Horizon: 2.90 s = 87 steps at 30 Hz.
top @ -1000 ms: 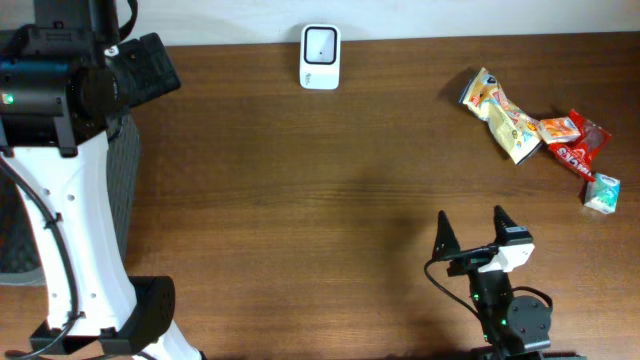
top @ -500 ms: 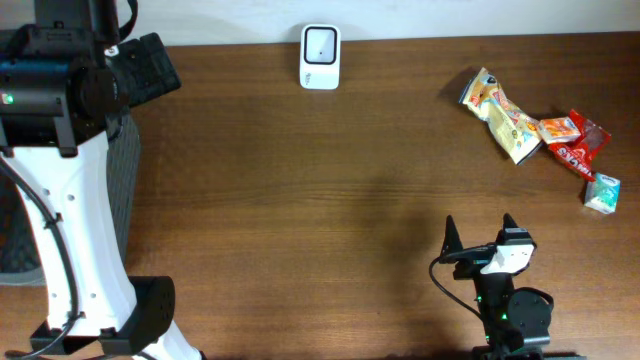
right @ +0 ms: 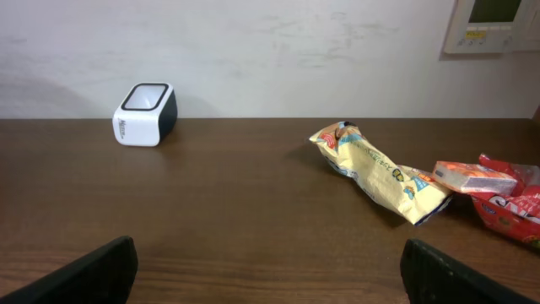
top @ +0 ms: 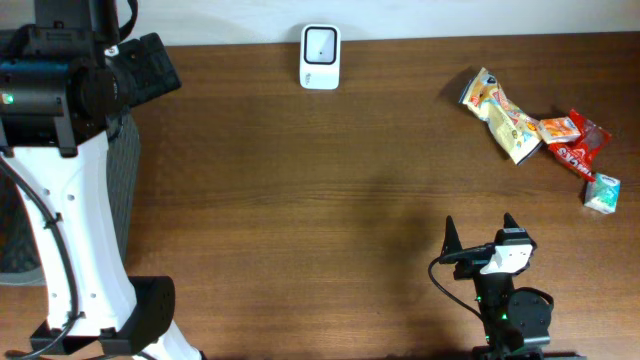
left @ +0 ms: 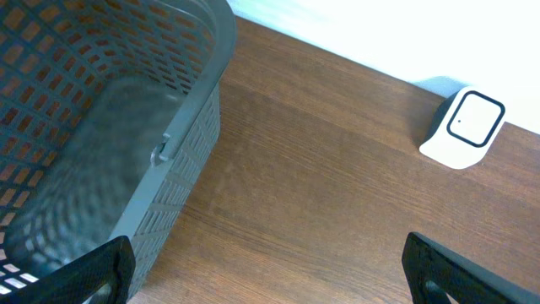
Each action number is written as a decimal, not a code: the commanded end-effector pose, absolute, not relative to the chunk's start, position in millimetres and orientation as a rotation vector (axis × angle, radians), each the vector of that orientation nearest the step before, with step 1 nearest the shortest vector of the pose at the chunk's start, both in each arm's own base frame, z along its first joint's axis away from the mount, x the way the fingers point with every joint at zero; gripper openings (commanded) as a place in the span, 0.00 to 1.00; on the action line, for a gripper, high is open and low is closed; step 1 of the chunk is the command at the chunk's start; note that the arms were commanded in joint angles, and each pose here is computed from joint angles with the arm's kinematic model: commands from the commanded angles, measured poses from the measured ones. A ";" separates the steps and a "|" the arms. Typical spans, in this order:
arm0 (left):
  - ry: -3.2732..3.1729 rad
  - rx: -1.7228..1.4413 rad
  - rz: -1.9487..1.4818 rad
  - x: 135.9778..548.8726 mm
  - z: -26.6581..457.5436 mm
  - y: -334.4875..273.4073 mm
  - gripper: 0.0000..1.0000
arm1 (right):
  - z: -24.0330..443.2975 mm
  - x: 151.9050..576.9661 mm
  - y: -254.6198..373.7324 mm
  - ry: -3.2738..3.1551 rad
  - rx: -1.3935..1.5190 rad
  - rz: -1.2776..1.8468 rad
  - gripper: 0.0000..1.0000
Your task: Scan the item barcode
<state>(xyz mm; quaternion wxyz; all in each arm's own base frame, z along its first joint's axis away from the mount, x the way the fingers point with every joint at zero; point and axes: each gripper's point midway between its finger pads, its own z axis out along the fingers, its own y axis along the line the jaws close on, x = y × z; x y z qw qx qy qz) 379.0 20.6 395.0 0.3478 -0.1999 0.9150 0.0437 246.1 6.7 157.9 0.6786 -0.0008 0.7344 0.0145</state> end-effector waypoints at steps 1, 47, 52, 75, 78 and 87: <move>2.375 -0.506 0.127 378.7 394.9 21.7 0.99 | 155.3 245.9 6.6 1.651 -0.008 0.030 0.99; 2.197 -0.415 -0.134 159.6 207.5 7.0 0.99 | 155.3 245.9 6.6 1.651 -0.009 0.030 0.98; 2.159 -0.411 -0.144 162.1 180.5 6.9 0.99 | 155.3 245.9 6.6 1.651 -0.008 0.030 0.99; 1.346 -0.054 -0.183 229.0 264.5 -15.3 0.99 | 155.3 245.9 6.6 1.651 -0.008 0.030 0.99; 1.272 -0.030 -0.187 229.3 267.9 -18.1 0.99 | 155.3 245.9 6.6 1.651 -0.008 0.030 0.99; 1.199 0.027 -0.112 229.1 265.1 -18.2 0.99 | 155.3 245.9 6.6 1.651 -0.009 0.030 0.99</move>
